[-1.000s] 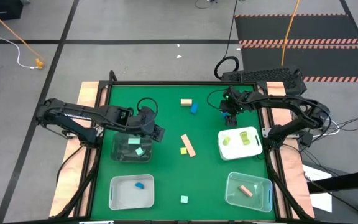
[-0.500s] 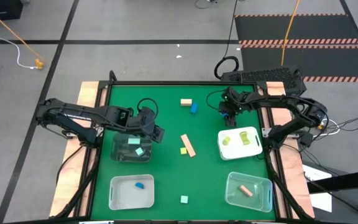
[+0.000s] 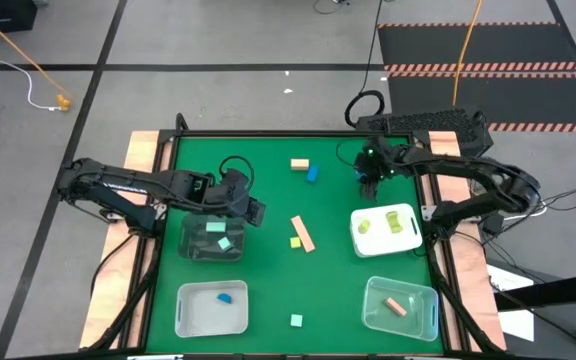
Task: Sort & place blocks by color
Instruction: Put the right blue block into the gray bin
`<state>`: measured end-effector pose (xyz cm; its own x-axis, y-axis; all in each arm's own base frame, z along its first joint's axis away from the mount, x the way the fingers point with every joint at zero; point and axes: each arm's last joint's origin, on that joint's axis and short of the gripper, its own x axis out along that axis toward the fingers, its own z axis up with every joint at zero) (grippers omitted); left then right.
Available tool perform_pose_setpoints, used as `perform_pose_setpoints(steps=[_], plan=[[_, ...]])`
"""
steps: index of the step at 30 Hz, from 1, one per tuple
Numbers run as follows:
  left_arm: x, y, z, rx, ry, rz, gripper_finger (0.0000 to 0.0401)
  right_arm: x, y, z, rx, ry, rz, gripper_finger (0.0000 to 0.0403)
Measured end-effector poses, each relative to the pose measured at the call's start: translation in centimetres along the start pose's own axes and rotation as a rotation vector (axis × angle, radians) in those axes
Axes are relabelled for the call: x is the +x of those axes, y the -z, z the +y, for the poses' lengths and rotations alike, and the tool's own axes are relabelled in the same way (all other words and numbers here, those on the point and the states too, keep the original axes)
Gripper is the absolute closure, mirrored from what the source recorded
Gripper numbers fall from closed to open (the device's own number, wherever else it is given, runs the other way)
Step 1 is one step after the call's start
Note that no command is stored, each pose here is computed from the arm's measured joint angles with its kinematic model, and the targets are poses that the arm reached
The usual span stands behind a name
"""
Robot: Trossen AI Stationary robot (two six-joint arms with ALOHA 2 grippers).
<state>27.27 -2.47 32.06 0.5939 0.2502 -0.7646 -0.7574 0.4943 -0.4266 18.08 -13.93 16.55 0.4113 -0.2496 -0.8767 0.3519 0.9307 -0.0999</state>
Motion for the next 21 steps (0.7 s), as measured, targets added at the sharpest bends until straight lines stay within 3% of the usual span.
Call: perform_pose_setpoints(steps=[5, 9, 15, 21], plan=[[0.0, -0.7, -1.2, 0.003, 0.105, -0.093, 0.0222, -3.1, -1.6, 0.7, 0.121, -0.107, -0.261, 0.0287], [0.2, -1.5, -2.2, 0.033, 0.223, -0.185, 0.0225, -5.3, -3.3, 1.5, 0.148, -0.204, -0.486, 0.0287], [0.1, -3.3, -2.8, 0.021, 0.322, -0.297, 0.0237, -7.9, -5.5, 3.8, -0.016, -0.25, -0.769, 0.0287], [0.3, -4.6, -3.2, -0.075, 0.4, -0.35, 0.0247, -9.3, -6.9, 6.2, -0.164, -0.28, -0.965, 0.0287]])
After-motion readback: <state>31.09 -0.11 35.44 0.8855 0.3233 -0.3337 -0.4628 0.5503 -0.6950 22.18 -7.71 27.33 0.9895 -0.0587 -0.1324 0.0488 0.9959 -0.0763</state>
